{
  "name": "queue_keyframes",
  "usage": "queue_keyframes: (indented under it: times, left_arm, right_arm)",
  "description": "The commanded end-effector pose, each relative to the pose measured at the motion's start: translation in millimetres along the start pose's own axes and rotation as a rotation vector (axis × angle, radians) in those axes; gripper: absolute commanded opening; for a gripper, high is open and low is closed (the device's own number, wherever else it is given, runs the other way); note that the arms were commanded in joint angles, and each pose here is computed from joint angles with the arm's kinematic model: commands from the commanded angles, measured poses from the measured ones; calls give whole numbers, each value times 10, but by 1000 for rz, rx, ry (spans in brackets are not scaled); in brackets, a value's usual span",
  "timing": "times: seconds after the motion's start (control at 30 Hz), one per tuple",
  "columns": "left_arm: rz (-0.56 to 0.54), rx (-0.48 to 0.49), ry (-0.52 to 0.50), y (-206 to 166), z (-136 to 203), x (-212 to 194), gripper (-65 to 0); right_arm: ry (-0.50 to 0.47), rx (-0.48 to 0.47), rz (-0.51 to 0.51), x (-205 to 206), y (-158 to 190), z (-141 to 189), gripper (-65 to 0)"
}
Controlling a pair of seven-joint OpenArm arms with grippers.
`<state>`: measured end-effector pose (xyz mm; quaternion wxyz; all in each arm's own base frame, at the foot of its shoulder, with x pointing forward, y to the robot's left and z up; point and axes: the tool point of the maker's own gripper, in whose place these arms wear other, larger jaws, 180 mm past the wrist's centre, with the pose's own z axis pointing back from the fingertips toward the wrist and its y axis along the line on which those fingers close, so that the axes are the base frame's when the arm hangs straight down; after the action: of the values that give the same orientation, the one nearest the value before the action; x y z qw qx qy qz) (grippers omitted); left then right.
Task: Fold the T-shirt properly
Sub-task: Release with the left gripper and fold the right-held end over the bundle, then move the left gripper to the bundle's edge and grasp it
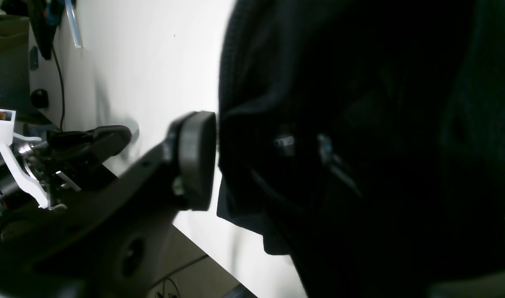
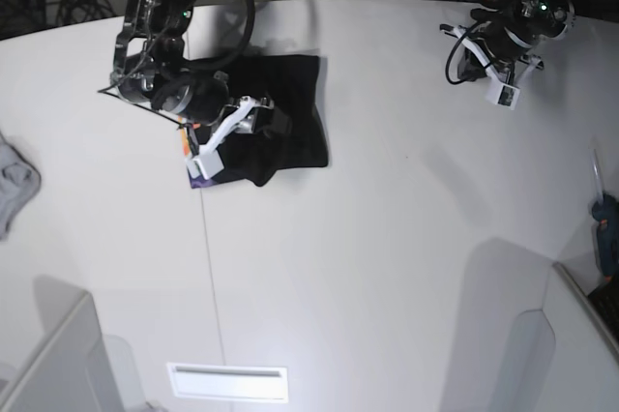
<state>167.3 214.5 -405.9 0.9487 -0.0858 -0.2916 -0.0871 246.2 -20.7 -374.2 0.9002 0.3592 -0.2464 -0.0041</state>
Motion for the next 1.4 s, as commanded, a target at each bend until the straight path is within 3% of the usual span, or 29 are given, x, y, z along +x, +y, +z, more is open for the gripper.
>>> queue_keyframes:
  times: [0.0, 0.33, 0.47, 0.87, 1.13, 1.27, 1.37]
  left_arm:
    - [-15, 3, -35, 29, 54, 93, -650]
    - [6, 54, -45, 215, 141, 89, -650]
    - [6, 56, -46, 219, 143, 89, -650]
    - [7, 56, -46, 221, 140, 91, -650]
    - [3, 58, -59, 235, 132, 153, -650]
    - [1, 57, -55, 228, 140, 137, -650]
    - [-5, 46, -52, 192, 130, 128, -650]
  right_arm:
    - [-32, 27, 12, 97, 82, 19, -332]
    - [46, 122, 112, -61, 518, -185, -347]
    - [74, 130, 80, -110, 645, -241, -347]
    - [86, 166, 160, -24, 1004, -235, -347]
    - [143, 240, 333, -121, 1364, -283, -348]
    - [45, 222, 375, 72, 1346, -116, -434]
    - [-61, 174, 336, 239, 1119, 20, -569]
